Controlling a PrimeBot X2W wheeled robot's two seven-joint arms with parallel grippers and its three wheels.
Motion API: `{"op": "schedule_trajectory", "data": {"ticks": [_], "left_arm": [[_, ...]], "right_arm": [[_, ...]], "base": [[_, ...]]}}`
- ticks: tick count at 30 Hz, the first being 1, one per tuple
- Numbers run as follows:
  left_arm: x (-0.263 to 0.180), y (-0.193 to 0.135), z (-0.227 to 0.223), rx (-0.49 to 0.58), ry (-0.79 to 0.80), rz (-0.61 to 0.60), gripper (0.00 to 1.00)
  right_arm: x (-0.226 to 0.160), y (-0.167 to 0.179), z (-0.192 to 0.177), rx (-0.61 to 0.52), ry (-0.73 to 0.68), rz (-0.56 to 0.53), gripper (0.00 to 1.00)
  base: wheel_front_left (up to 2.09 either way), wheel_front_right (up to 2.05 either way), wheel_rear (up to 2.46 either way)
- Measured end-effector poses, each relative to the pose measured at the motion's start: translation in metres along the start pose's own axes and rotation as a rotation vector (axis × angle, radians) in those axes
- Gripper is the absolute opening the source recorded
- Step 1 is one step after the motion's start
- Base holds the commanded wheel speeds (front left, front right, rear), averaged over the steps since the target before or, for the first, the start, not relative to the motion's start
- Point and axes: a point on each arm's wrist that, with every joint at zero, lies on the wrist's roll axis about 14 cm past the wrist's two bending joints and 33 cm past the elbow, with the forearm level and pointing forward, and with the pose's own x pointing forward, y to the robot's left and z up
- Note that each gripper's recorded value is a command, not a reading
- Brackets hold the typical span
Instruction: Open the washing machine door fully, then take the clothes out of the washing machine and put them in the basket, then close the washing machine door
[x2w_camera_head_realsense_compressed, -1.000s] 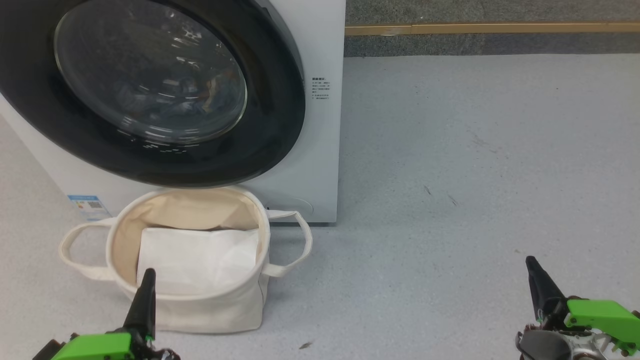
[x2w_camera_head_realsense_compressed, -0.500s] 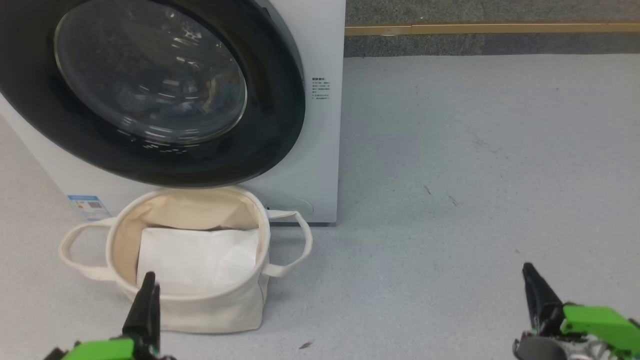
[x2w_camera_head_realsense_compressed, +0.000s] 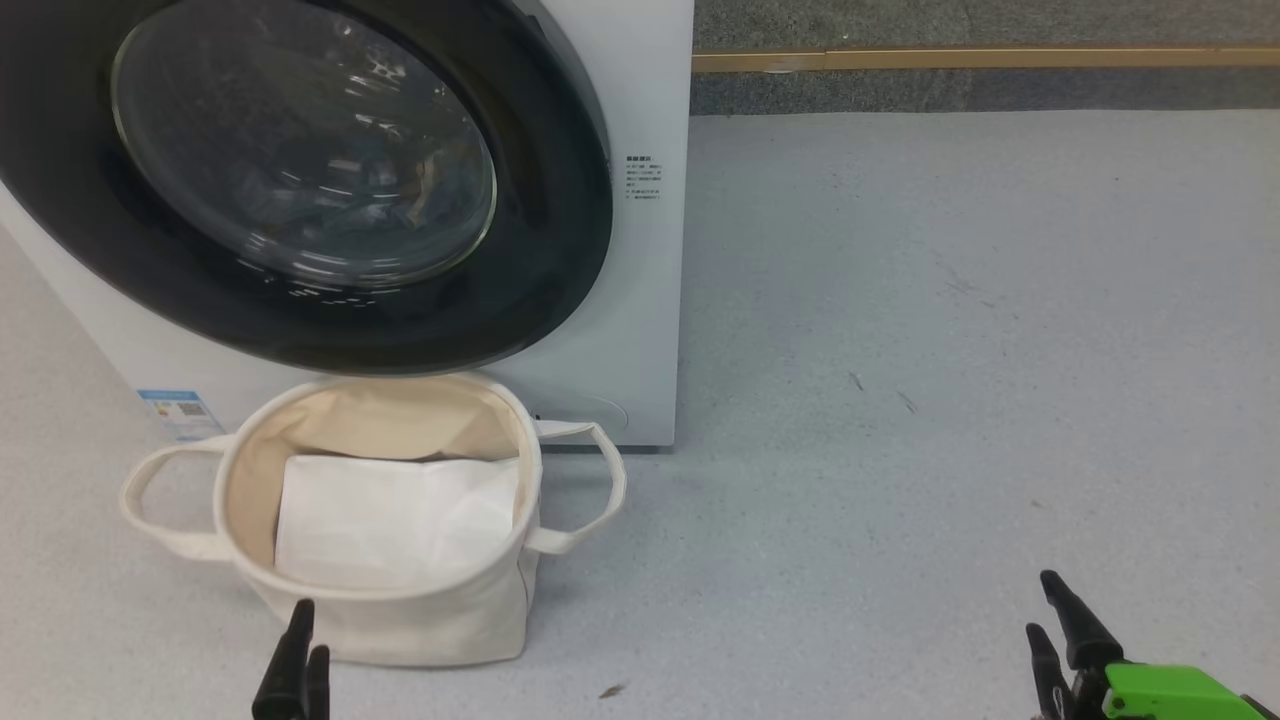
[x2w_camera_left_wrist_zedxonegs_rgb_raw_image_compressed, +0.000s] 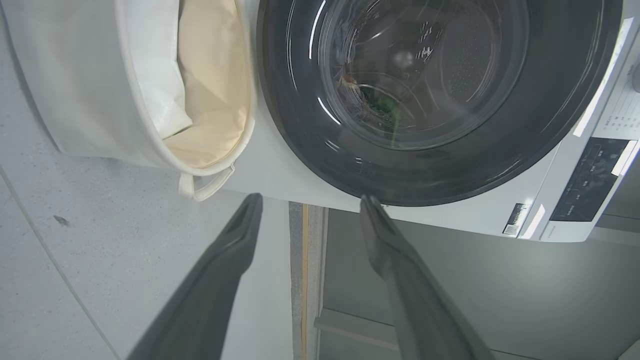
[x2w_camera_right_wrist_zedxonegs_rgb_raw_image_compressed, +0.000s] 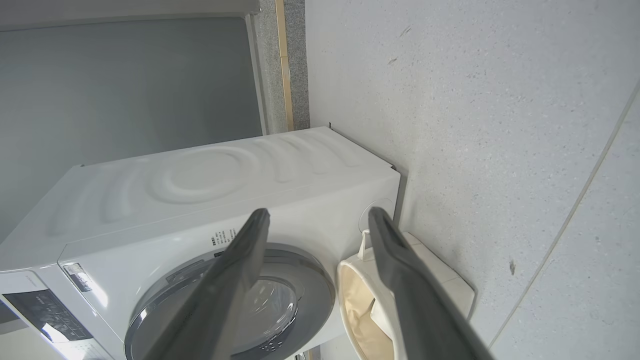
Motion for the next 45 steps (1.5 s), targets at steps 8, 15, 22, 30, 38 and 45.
{"op": "schedule_trajectory", "data": {"ticks": [8, 15, 22, 30, 38, 45], "left_arm": [[0.005, -0.008, -0.002, 0.074, 0.002, -0.019, 1.00], [0.011, -0.019, -0.004, 0.196, 0.017, -0.039, 1.00], [0.016, -0.029, -0.009, 0.366, 0.045, -0.058, 1.00], [0.018, -0.030, -0.012, 0.569, 0.065, -0.049, 1.00], [0.021, -0.038, -0.018, 0.699, 0.072, -0.073, 1.00], [0.022, -0.043, -0.017, 0.800, 0.056, -0.087, 1.00]], "right_arm": [[0.005, 0.008, -0.002, -0.085, -0.001, 0.019, 1.00], [0.012, 0.023, -0.010, -0.220, 0.017, 0.059, 1.00], [0.015, 0.032, -0.020, -0.410, 0.041, 0.088, 1.00], [0.018, 0.045, -0.027, -0.560, 0.045, 0.133, 1.00], [0.019, 0.054, -0.030, -0.678, 0.038, 0.163, 1.00], [0.020, 0.062, -0.035, -0.771, 0.031, 0.196, 1.00]], "base": [[0.00, 0.00, 0.00], [0.00, 0.00, 0.00], [0.00, 0.00, 0.00], [0.00, 0.00, 0.00], [0.00, 0.00, 0.00], [0.00, 0.00, 0.00]]}}
